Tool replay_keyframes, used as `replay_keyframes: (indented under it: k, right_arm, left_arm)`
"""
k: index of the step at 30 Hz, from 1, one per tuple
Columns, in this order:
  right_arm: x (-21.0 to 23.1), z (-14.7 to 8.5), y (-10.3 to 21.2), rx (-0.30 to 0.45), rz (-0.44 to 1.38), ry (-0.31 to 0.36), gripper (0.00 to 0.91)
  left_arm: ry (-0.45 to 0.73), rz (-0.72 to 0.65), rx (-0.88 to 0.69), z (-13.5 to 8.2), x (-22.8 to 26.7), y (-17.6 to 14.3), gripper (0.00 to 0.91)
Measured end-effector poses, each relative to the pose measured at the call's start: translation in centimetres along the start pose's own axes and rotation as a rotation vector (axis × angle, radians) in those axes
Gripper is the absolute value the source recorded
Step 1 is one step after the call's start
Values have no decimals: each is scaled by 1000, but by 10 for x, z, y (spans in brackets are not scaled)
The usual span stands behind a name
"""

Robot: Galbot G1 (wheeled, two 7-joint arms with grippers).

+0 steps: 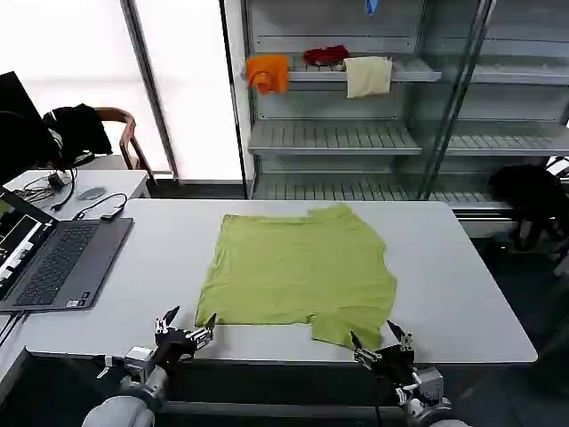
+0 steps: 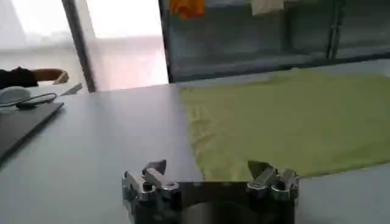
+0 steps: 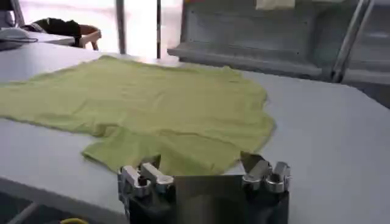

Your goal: Fold and organize the clothes.

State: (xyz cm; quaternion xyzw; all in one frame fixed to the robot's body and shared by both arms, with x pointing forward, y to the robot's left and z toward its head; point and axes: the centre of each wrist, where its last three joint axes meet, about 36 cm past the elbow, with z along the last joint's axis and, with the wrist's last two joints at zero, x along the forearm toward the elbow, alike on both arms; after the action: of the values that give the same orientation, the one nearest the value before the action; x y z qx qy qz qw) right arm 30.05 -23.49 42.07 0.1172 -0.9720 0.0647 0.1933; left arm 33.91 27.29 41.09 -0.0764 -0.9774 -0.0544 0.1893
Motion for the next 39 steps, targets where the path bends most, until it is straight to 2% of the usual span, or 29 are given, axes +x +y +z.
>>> replay_keyframes:
  k: [15, 22, 32, 39]
  right_arm:
    - [-4, 6, 5, 19, -15, 1, 0]
    - [-4, 3, 6, 5, -11, -21, 0]
    - [-9, -21, 2, -43, 21, -96, 0]
    - [-33, -46, 1, -69, 33, -138, 0]
  left_arm:
    - [30, 19, 3, 8, 1, -2, 10]
    - [29, 32, 4, 7, 0, -4, 0]
    - [-49, 25, 47, -8, -2, -3, 0]
    - [-101, 40, 64, -26, -13, -2, 0]
